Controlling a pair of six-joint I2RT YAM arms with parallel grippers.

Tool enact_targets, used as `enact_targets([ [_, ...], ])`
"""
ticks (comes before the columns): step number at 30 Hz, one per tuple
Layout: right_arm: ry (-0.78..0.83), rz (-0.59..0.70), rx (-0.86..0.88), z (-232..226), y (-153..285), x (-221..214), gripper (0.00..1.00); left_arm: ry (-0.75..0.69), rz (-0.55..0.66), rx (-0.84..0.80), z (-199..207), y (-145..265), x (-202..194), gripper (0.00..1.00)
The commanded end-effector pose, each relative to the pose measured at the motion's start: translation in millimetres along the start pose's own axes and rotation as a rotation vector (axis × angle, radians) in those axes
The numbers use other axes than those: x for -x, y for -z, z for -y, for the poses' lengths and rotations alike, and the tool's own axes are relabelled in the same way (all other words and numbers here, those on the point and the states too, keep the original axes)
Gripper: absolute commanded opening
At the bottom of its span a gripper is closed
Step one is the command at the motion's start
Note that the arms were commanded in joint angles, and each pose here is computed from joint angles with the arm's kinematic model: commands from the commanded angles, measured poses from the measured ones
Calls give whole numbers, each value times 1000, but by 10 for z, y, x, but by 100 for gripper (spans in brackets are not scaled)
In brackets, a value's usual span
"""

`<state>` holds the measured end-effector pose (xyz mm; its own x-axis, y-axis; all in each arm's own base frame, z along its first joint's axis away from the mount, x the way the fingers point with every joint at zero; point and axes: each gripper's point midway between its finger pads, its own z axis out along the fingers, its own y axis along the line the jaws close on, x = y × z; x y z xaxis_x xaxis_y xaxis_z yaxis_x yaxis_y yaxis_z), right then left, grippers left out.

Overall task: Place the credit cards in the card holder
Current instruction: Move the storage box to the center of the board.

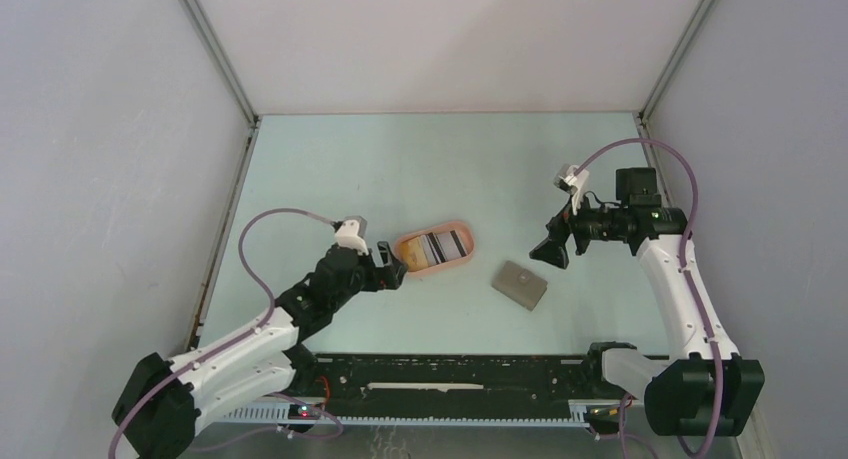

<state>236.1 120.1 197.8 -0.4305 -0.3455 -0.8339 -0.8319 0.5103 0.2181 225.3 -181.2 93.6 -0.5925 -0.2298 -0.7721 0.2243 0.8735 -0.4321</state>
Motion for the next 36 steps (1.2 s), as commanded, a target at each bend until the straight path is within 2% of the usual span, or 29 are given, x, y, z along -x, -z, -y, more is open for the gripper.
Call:
enact_targets([
  [1, 26, 17, -25, 23, 24, 50, 99, 35, 97, -22, 133, -93, 438, 91],
  [11, 30, 32, -36, -30, 44, 111, 100, 95, -25, 115, 5, -566, 436, 58],
  [15, 48, 28, -20, -90, 16, 123, 100, 73, -114, 204, -100, -698, 329, 43],
  [17, 53, 26, -12, -115, 4, 126, 100, 54, -146, 243, -152, -725, 294, 39],
  [22, 69, 20, -9, -148, -8, 129, 100, -10, -204, 320, -234, -759, 229, 39],
  [31, 78, 21, -3, -180, -10, 140, 100, -95, -279, 351, -218, -881, 193, 39],
  [36, 82, 12, 7, -197, -35, 127, 100, -114, -205, 219, 92, -798, 428, 46],
])
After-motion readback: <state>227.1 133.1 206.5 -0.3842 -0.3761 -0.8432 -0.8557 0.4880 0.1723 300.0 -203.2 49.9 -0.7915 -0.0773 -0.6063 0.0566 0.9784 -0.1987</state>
